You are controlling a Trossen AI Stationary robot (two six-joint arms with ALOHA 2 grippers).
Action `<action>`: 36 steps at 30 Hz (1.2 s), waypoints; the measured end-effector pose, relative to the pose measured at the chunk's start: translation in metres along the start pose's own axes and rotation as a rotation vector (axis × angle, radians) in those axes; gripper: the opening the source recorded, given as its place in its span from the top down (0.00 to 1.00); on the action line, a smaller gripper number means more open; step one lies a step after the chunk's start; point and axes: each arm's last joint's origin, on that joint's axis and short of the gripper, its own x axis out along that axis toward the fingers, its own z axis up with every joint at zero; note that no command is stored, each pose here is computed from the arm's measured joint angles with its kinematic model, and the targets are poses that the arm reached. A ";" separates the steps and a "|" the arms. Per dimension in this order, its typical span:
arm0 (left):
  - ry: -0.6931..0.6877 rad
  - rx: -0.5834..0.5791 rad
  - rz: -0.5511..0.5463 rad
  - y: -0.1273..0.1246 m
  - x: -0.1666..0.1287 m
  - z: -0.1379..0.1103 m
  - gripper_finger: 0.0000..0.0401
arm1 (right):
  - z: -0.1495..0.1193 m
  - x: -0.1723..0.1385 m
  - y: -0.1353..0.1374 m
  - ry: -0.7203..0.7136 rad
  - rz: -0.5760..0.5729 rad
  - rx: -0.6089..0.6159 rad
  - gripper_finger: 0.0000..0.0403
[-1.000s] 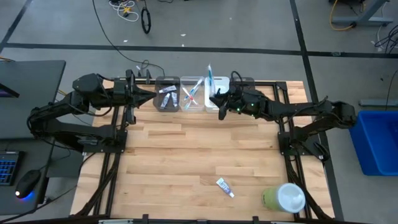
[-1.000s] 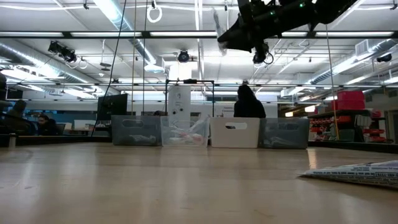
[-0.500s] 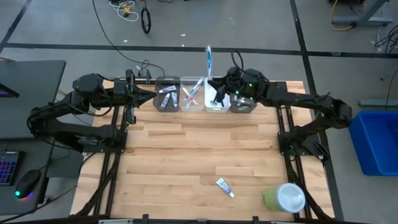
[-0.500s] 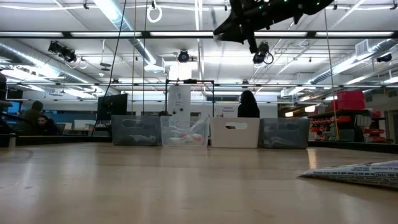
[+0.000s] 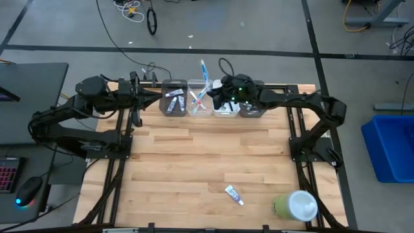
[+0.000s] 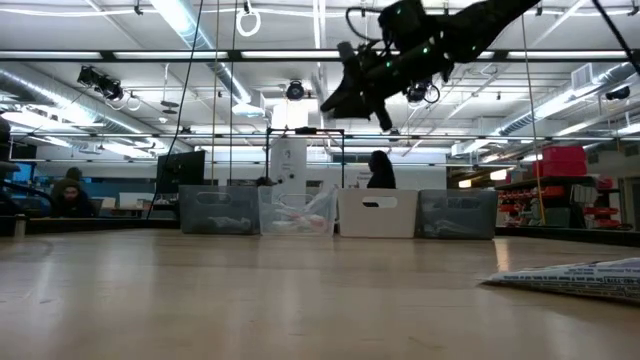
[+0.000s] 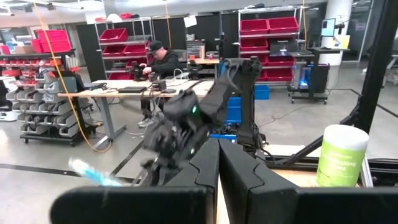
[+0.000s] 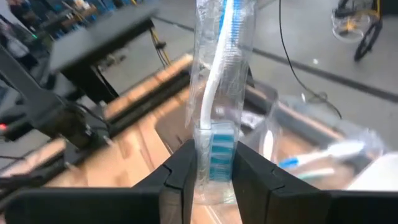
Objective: Pick & Place Travel size toiletries
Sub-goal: Put the blue toothbrush into the transparent bin, then put the white toothpaste into the left black bin
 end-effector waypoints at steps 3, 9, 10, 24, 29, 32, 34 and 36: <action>0.000 -0.001 0.000 0.000 0.000 0.000 0.96 | -0.014 0.015 -0.009 0.050 -0.028 0.031 0.77; 0.000 -0.010 0.000 0.000 0.000 0.000 0.96 | -0.036 0.041 -0.033 0.099 -0.086 0.127 0.77; 0.000 -0.010 0.000 0.000 0.000 0.000 0.96 | -0.039 0.045 -0.036 0.099 -0.086 0.139 0.77; 0.000 -0.008 0.000 0.000 0.000 0.000 0.96 | -0.045 0.056 -0.044 0.112 0.009 0.120 0.63; 0.000 -0.008 0.000 0.000 0.000 0.000 0.96 | -0.046 0.055 -0.045 0.117 0.005 0.155 0.46; 0.000 -0.008 0.000 0.000 0.000 0.000 0.96 | -0.046 0.055 -0.046 0.120 0.005 0.162 0.38; 0.000 -0.008 0.000 0.000 0.000 0.000 0.96 | -0.046 0.055 -0.045 0.127 0.012 0.163 0.35; 0.000 -0.008 0.000 0.000 0.000 0.000 0.96 | -0.047 0.055 -0.045 0.135 0.021 0.156 0.33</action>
